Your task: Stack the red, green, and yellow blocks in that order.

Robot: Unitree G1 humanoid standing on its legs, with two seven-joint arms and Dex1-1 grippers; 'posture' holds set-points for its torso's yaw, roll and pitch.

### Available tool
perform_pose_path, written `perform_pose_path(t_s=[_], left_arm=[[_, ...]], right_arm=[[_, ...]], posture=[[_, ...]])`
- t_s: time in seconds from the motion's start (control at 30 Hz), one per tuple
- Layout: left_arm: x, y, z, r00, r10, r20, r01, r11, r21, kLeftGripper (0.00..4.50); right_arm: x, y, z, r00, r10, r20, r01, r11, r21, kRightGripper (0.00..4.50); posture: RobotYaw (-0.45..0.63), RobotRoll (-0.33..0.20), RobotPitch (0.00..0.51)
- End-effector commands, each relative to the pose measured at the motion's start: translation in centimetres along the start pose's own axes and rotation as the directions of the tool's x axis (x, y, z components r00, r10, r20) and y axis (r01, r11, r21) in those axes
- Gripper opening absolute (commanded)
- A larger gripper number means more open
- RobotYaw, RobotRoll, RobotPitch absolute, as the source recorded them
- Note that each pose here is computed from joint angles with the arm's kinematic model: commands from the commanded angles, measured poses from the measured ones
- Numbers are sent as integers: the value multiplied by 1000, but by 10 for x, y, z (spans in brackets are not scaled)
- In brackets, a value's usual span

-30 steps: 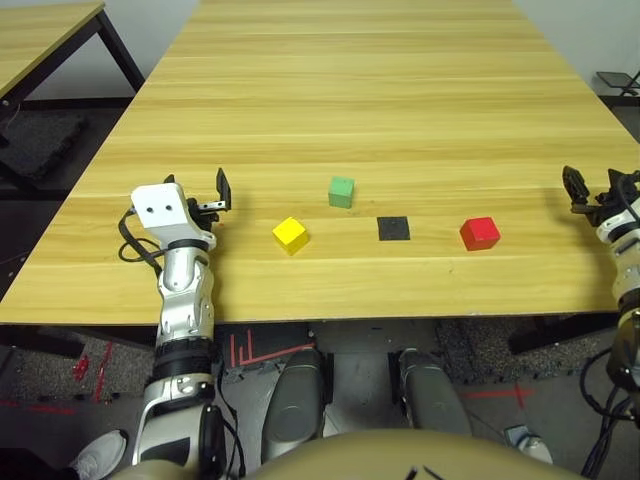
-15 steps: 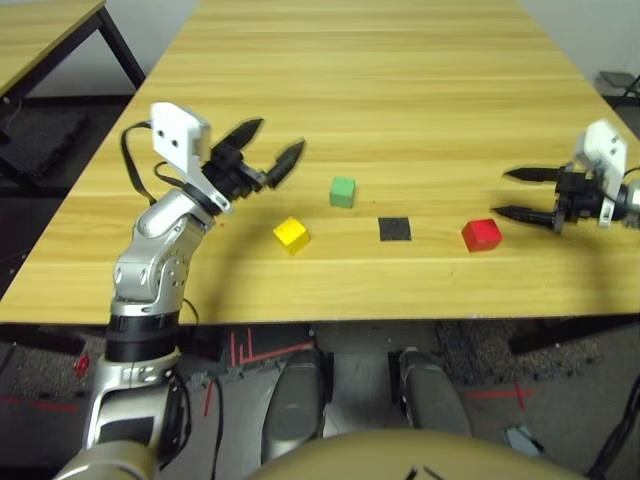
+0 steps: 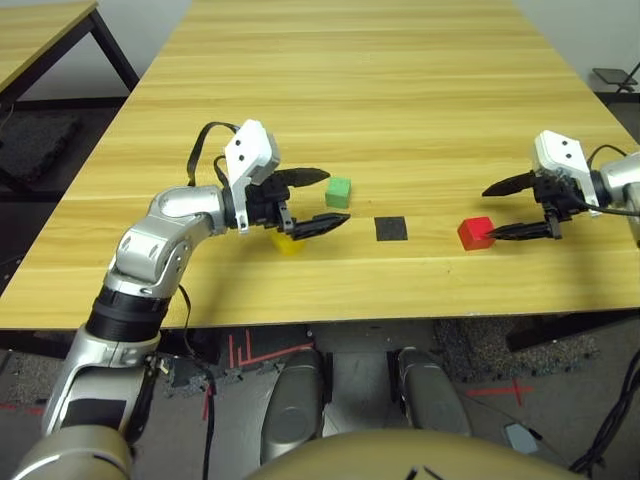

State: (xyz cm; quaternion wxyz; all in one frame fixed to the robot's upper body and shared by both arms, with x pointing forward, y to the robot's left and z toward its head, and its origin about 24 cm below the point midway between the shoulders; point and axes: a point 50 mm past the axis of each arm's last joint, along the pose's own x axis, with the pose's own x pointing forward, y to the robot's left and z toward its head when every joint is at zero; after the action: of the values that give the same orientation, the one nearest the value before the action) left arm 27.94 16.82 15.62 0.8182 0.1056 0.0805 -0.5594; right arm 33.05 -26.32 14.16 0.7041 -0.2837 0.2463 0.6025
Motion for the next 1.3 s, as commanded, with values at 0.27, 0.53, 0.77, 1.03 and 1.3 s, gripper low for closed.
perform_pose_path(t_s=[0.27,0.53,0.77,1.03,1.3], left_arm=[[-4,-10,-6,999,41,-26,-41,999,-34,4500],[-8,-11,-1,997,68,-27,-69,997,-33,4500],[-5,-10,3,996,85,-35,-87,995,-43,4500],[-4,-14,-1,993,113,-42,-116,991,-61,4500],[-8,-20,-3,984,172,-35,-174,982,-75,4500]], right_arm=[[22,-3,-2,995,69,-77,-73,996,-55,3882],[31,-12,8,998,6,-66,-11,997,-78,2056],[66,-19,64,993,92,76,-81,988,-129,2056],[101,-17,90,987,151,56,-138,974,-178,2056],[111,-18,94,987,163,12,-157,968,-196,2056]], posture=[[267,-136,81],[303,-141,80],[327,-160,71],[382,-182,64],[439,-193,74]])
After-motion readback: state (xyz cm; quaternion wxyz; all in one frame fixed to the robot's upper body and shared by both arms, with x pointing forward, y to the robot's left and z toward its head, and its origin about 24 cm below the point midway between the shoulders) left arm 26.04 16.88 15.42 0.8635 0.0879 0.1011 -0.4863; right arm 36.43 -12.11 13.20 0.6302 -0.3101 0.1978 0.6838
